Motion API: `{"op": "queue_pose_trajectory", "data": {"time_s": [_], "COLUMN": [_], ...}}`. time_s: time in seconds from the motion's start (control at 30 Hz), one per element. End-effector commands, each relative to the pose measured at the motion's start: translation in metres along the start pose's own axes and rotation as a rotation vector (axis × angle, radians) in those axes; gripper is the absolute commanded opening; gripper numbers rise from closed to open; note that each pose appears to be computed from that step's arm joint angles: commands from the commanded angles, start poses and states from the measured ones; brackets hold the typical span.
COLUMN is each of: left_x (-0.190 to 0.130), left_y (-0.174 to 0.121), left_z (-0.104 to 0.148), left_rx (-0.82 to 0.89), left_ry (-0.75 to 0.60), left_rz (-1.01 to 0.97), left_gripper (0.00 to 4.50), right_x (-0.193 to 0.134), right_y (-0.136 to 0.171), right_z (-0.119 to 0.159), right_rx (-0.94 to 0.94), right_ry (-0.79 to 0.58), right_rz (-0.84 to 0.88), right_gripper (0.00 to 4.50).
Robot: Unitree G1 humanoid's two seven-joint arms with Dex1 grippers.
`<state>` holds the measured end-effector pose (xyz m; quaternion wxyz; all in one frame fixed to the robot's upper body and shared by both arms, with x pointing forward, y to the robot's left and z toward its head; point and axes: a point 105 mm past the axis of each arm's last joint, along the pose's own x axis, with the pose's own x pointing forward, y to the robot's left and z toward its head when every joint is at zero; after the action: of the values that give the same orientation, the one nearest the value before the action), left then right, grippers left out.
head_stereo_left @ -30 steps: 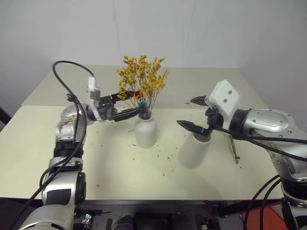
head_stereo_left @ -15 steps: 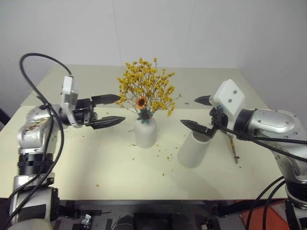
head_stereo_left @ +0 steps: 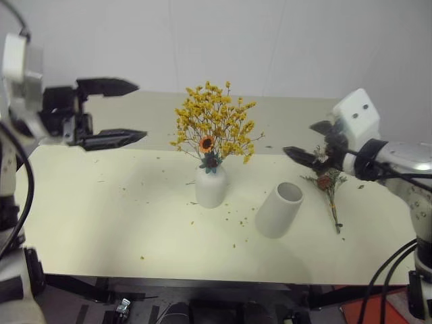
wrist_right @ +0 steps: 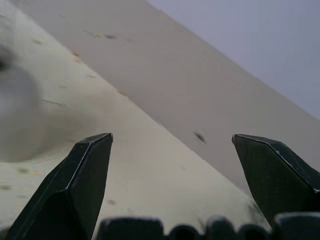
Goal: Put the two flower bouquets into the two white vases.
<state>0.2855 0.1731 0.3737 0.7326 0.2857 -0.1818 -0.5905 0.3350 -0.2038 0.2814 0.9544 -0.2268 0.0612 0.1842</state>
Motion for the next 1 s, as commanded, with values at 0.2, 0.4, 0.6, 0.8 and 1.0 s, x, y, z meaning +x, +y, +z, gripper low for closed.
{"op": "queue_pose_trajectory", "data": {"time_s": [0.2, 0.4, 0.6, 0.8, 1.0], "left_x": [0.047, 0.066, 0.083, 0.075, 0.055], "left_y": [0.001, -0.018, -0.024, -0.033, -0.035], "left_z": [0.030, 0.021, 0.005, 0.003, -0.001], "left_rx": [-0.145, -0.222, -0.210, -0.298, -0.366], "left_ry": [-0.201, -0.162, -0.053, -0.076, -0.096], "left_rz": [-0.226, -0.389, -0.432, -0.485, -0.477], "left_gripper": [4.47, 4.47, 4.47, 4.47, 4.47], "right_x": [0.004, 0.019, 0.032, 0.046, 0.055], "right_y": [-0.049, -0.048, -0.047, -0.040, -0.038], "right_z": [-0.048, -0.082, -0.108, -0.122, -0.132], "right_rx": [0.196, 0.267, 0.243, 0.229, 0.224], "right_ry": [0.205, 0.294, 0.369, 0.405, 0.432], "right_rz": [-0.200, -0.200, -0.173, -0.115, -0.079], "right_gripper": [4.50, 4.50, 4.50, 4.50, 4.50]}}
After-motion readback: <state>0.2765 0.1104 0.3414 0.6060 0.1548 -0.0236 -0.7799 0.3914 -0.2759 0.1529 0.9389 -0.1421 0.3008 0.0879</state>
